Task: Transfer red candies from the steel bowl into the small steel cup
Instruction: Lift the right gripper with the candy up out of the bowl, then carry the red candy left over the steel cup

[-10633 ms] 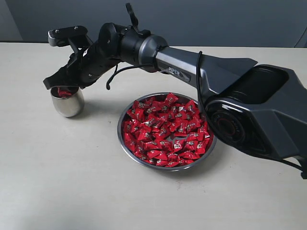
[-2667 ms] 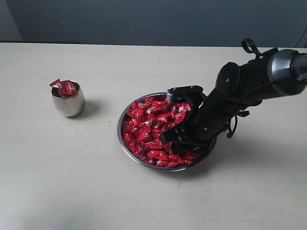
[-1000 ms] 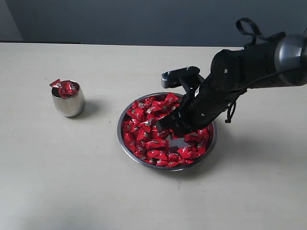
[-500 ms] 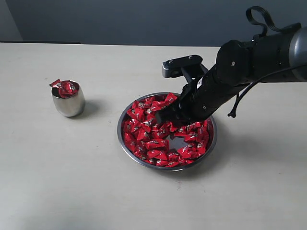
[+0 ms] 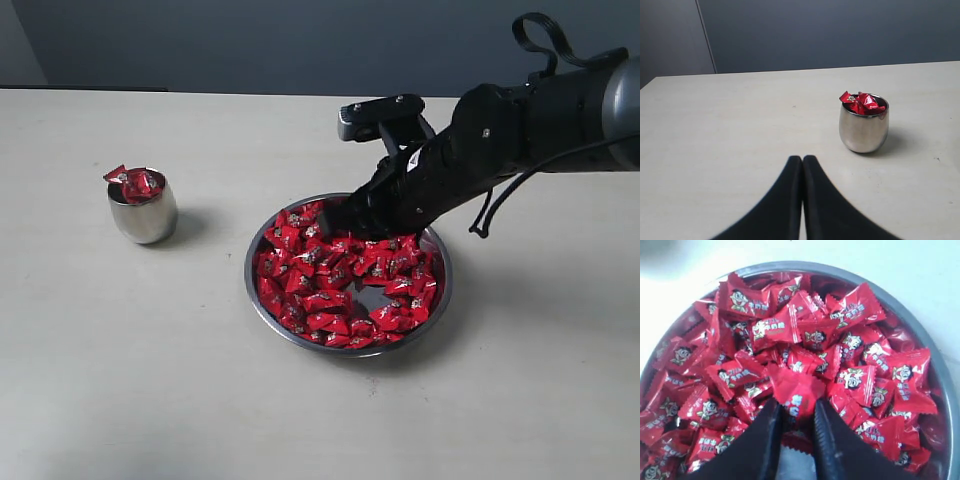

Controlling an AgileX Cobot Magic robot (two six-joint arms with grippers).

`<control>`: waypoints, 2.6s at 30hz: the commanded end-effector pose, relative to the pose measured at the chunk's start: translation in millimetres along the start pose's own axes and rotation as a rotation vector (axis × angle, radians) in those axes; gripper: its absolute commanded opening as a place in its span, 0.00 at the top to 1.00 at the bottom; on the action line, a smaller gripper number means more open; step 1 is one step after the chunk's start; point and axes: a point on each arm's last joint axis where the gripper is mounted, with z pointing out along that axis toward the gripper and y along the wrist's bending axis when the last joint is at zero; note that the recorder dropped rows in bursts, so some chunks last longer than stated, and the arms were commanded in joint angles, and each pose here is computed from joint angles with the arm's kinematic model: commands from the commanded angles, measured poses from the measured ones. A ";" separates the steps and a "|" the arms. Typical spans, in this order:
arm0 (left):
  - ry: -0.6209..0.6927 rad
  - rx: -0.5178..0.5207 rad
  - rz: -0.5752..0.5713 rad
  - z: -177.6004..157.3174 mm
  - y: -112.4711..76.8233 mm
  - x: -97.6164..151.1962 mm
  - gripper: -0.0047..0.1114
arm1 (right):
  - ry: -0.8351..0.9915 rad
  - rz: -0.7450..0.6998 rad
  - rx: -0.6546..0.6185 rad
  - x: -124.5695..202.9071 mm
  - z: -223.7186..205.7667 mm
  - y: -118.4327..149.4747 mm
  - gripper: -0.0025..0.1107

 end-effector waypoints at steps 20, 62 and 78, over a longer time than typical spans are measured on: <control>0.000 0.000 -0.003 0.0 0.0 1.1 0.96 | -0.178 0.014 0.007 -26.7 -9.4 0.7 0.99; 0.000 0.000 -0.003 0.0 0.0 1.1 0.96 | -0.219 -0.136 -0.327 -125.9 54.6 72.7 0.99; 0.000 0.000 -0.003 0.0 0.0 1.1 0.96 | -0.202 -0.190 -0.462 -138.9 88.6 119.9 0.99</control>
